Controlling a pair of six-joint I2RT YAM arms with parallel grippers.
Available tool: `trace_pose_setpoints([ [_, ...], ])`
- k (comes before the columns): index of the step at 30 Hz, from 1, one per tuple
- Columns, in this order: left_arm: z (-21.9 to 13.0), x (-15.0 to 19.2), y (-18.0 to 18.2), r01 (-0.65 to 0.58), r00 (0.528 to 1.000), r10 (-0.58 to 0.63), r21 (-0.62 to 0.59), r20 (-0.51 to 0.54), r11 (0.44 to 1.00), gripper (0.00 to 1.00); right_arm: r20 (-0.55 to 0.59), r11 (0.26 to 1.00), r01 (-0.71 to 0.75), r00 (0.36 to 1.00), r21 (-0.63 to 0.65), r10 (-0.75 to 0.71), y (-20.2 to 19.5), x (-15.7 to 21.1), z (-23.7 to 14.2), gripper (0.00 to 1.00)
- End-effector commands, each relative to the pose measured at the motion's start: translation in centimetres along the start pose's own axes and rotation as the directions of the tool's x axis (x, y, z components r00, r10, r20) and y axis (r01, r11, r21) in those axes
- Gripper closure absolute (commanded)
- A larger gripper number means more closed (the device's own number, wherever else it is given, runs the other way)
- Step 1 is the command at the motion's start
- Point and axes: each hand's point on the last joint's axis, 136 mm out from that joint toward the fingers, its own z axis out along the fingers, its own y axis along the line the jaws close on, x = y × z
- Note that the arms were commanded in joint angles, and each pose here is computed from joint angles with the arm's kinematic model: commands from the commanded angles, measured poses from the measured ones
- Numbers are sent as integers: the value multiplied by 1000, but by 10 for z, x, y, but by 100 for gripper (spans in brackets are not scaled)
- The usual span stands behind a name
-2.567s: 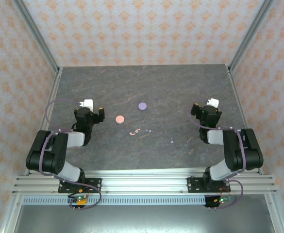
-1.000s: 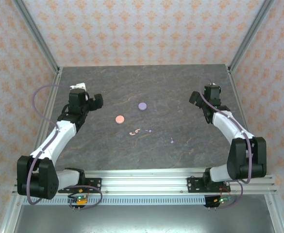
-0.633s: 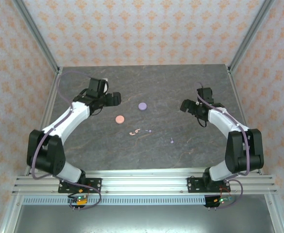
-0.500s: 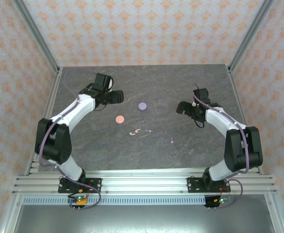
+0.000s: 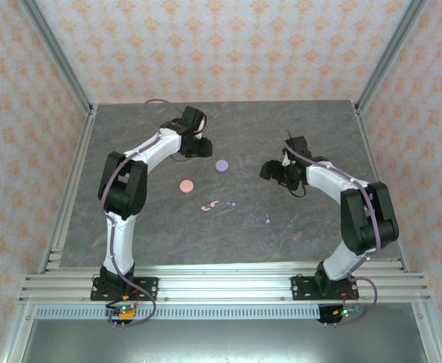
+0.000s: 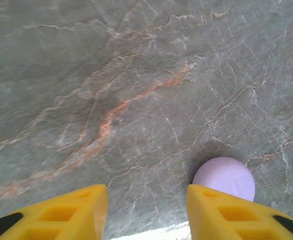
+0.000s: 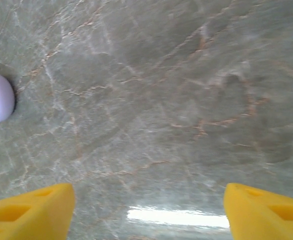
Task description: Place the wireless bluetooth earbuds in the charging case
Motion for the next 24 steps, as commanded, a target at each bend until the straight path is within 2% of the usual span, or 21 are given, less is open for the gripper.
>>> trace_pose_setpoints([
  [1,5,0,-13,7,999,-6,10,-38,1000,62,-6,999,23,1000,-43,-23,27,-6,7,34],
  [5,20,-4,-13,18,999,-19,-5,-49,1000,67,-52,997,53,997,-62,-56,51,-3,23,58],
  [9,31,-7,-16,15,998,-15,6,-63,1000,71,-90,994,71,993,-87,-79,76,1,39,74],
  [16,45,-1,-17,15,995,-14,11,-96,1000,75,-130,992,65,988,-109,-79,103,5,65,85],
  [24,51,9,-21,19,991,-13,43,-132,999,78,-175,991,30,983,-133,-54,117,6,88,90],
])
